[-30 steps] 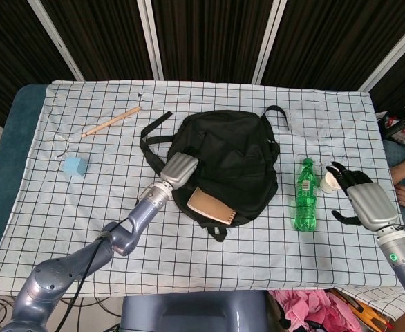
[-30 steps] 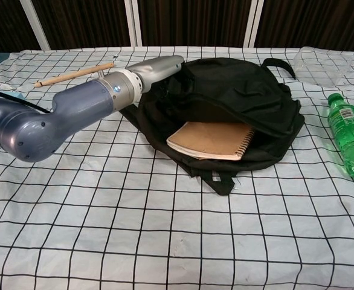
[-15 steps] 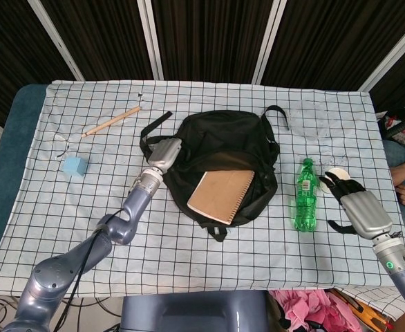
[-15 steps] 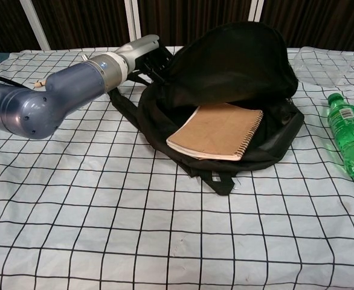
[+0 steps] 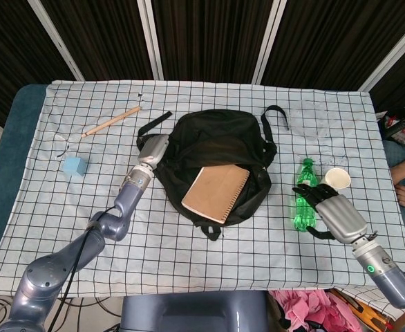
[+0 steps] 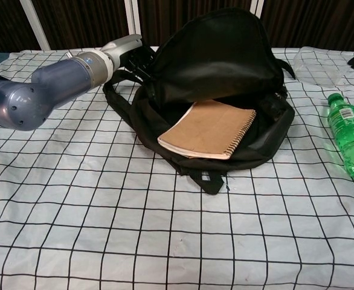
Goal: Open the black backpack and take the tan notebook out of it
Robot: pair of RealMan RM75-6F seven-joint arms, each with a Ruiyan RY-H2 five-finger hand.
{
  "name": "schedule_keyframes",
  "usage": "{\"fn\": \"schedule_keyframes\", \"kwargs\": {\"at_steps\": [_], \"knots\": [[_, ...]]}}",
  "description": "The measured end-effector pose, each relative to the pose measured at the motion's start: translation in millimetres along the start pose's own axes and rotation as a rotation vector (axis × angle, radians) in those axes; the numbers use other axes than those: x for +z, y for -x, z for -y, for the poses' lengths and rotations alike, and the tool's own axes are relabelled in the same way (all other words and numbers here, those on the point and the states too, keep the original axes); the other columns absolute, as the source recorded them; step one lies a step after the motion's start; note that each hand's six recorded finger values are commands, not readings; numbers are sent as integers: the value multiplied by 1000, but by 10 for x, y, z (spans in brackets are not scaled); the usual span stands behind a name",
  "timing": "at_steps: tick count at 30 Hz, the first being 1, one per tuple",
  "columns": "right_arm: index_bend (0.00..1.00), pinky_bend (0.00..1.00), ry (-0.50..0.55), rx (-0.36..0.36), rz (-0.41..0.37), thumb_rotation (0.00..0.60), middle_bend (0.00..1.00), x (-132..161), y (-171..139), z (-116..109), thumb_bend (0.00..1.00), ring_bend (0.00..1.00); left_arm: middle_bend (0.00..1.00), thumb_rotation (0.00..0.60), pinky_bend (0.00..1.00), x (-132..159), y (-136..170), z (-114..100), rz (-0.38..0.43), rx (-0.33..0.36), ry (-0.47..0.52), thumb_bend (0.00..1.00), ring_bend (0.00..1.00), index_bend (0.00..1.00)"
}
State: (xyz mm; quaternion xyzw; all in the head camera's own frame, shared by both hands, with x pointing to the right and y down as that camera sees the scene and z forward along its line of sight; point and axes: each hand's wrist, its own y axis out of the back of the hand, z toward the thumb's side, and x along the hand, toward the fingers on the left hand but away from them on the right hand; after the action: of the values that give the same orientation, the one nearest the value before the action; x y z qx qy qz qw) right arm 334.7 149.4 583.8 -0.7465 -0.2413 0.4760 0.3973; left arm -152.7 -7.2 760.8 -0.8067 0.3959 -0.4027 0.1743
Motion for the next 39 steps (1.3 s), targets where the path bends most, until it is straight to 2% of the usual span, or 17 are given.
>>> {"fn": "schedule_keyframes", "kwargs": {"at_steps": [6, 10, 13, 17, 24, 39], "knots": [[176, 172, 3, -36, -123, 600, 151, 367, 246, 74, 207, 218, 713, 600, 230, 36, -6, 22, 8, -4, 9, 419, 319, 735], [190, 172, -7, -44, -178, 600, 151, 535, 388, 140, 207, 218, 712, 600, 230, 45, -9, 24, 10, -4, 2, 418, 319, 735], [191, 172, -19, -41, -202, 600, 151, 631, 507, 235, 207, 216, 712, 600, 230, 50, -9, 25, 11, -4, -3, 418, 319, 735], [192, 172, -56, -34, -240, 600, 151, 836, 708, 466, 206, 215, 712, 600, 230, 32, -20, 5, 0, -2, -3, 418, 319, 735], [190, 172, -83, -7, -248, 600, 144, 1010, 976, 757, 207, 209, 712, 600, 230, 30, -22, 18, -3, -6, -7, 418, 319, 735], [190, 173, -30, -68, -225, 600, 142, 1222, 1201, 901, 206, 205, 713, 600, 230, 44, -16, 19, 4, -2, -20, 418, 319, 735]]}}
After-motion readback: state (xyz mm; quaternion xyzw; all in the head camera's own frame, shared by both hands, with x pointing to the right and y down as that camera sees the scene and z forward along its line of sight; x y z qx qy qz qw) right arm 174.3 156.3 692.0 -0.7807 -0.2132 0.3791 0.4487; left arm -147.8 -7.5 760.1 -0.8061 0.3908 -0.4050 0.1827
